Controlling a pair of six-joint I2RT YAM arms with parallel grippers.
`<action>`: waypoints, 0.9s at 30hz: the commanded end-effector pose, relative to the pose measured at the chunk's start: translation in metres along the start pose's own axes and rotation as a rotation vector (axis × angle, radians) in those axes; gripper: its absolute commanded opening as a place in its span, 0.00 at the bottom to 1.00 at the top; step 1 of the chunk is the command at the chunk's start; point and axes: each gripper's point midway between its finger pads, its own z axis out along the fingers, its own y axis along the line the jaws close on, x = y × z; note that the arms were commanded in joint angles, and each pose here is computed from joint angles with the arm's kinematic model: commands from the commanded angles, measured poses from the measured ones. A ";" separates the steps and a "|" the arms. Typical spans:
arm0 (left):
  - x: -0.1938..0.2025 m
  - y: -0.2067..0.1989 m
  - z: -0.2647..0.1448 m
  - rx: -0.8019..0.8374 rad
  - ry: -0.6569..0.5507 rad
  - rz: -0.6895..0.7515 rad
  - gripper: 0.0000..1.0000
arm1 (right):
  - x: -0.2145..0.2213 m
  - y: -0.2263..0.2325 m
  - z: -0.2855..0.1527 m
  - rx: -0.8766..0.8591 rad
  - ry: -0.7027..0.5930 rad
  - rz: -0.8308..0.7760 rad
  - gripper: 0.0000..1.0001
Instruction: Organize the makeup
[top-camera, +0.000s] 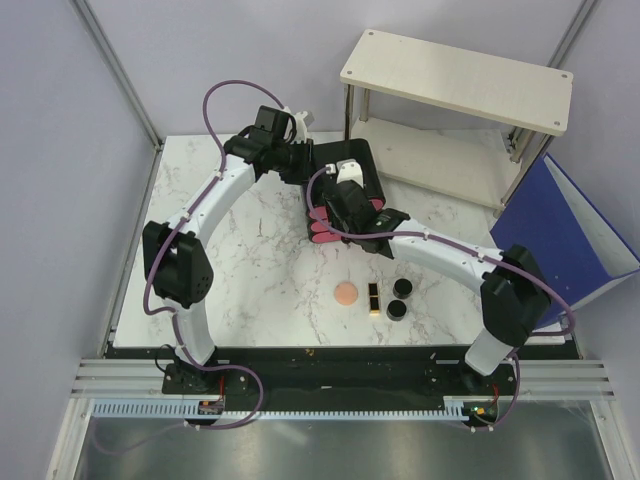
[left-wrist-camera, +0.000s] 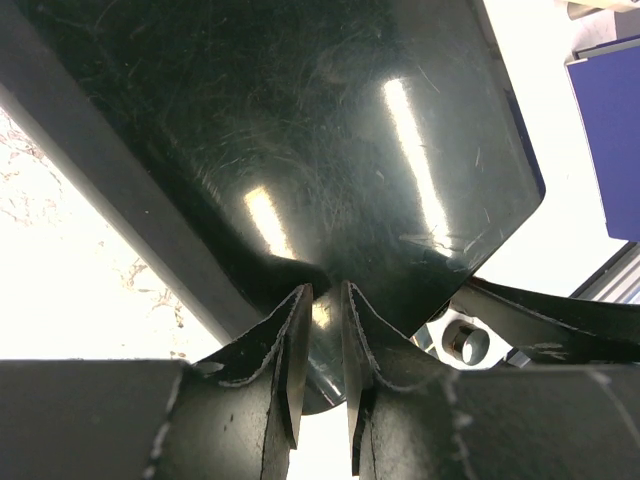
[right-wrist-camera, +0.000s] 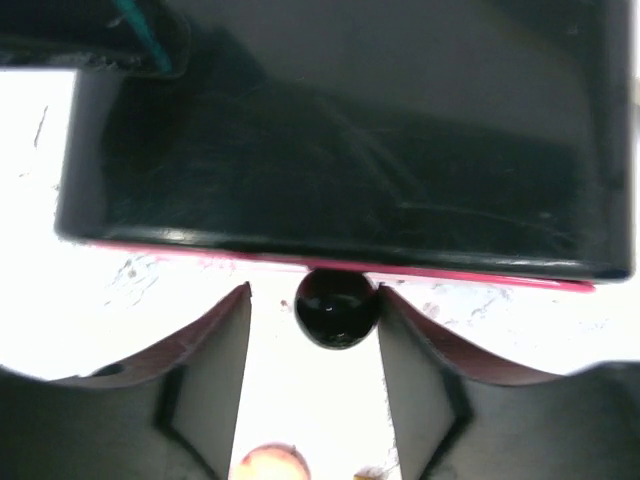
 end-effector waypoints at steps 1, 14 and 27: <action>0.118 0.071 0.016 -0.247 0.435 -0.061 0.29 | -0.039 0.031 -0.034 -0.195 -0.123 0.112 0.63; 0.111 0.069 0.017 -0.245 0.431 -0.057 0.29 | 0.014 0.008 -0.055 -0.195 -0.063 0.243 0.67; 0.114 0.072 0.013 -0.258 0.440 -0.050 0.29 | 0.001 0.017 -0.021 -0.136 -0.088 0.185 0.65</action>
